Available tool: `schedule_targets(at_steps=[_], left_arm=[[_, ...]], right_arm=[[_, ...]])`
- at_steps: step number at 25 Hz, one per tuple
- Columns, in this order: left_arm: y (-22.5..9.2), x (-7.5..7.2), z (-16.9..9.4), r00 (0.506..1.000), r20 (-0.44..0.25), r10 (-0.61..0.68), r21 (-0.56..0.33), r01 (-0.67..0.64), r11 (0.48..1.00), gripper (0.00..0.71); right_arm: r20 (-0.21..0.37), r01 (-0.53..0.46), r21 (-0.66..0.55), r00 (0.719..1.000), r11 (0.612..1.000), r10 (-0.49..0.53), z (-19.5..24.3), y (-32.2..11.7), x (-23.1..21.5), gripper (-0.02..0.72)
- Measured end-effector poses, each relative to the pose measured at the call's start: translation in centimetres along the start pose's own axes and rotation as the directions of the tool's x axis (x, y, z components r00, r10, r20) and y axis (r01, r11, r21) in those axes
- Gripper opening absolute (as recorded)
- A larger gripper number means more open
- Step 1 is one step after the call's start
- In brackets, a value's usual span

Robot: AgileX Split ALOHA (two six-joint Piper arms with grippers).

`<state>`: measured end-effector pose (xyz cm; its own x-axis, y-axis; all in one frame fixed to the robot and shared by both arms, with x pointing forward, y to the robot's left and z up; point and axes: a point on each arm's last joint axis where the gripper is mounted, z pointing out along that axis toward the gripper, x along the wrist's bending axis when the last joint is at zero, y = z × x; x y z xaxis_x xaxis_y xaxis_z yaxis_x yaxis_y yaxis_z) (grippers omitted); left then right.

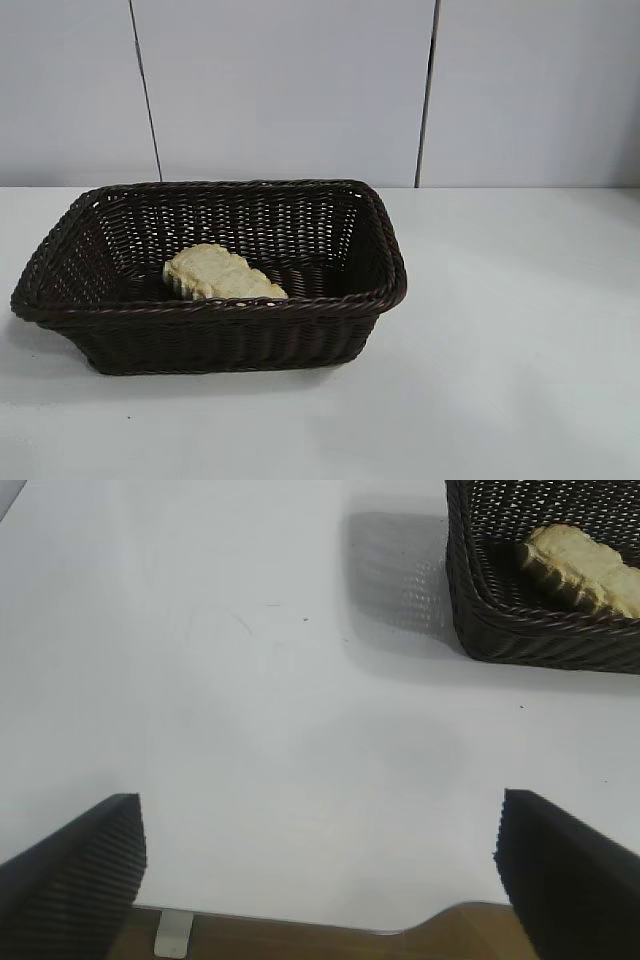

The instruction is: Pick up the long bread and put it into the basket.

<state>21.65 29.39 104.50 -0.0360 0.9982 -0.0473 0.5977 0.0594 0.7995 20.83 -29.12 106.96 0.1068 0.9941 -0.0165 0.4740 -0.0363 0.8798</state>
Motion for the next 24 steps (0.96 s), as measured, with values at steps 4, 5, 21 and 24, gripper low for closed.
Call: schedule_targets(at_steps=[4,5,21,24], left_arm=[[0.0,0.0,0.0,1.0,0.0,0.0,0.0,0.0,1.0,0.687],[0.0,0.0,0.0,1.0,0.0,0.0,0.0,0.0,1.0,0.687],[0.0,0.0,0.0,1.0,0.0,0.0,0.0,0.0,1.0,0.687],[0.0,0.0,0.0,1.0,0.0,0.0,0.0,0.0,1.0,0.687]], right_arm=[[-0.04,0.009,0.07,0.999,0.997,-0.007,2.1,-1.3,0.0,0.548],[-0.049,0.014,0.085,0.999,0.996,-0.01,2.4,-1.5,0.0,0.548],[-0.077,0.044,0.084,0.996,0.995,-0.038,2.5,-1.6,-0.2,0.548],[-0.077,0.044,0.084,0.996,0.995,-0.038,2.5,-1.6,-0.2,0.548]])
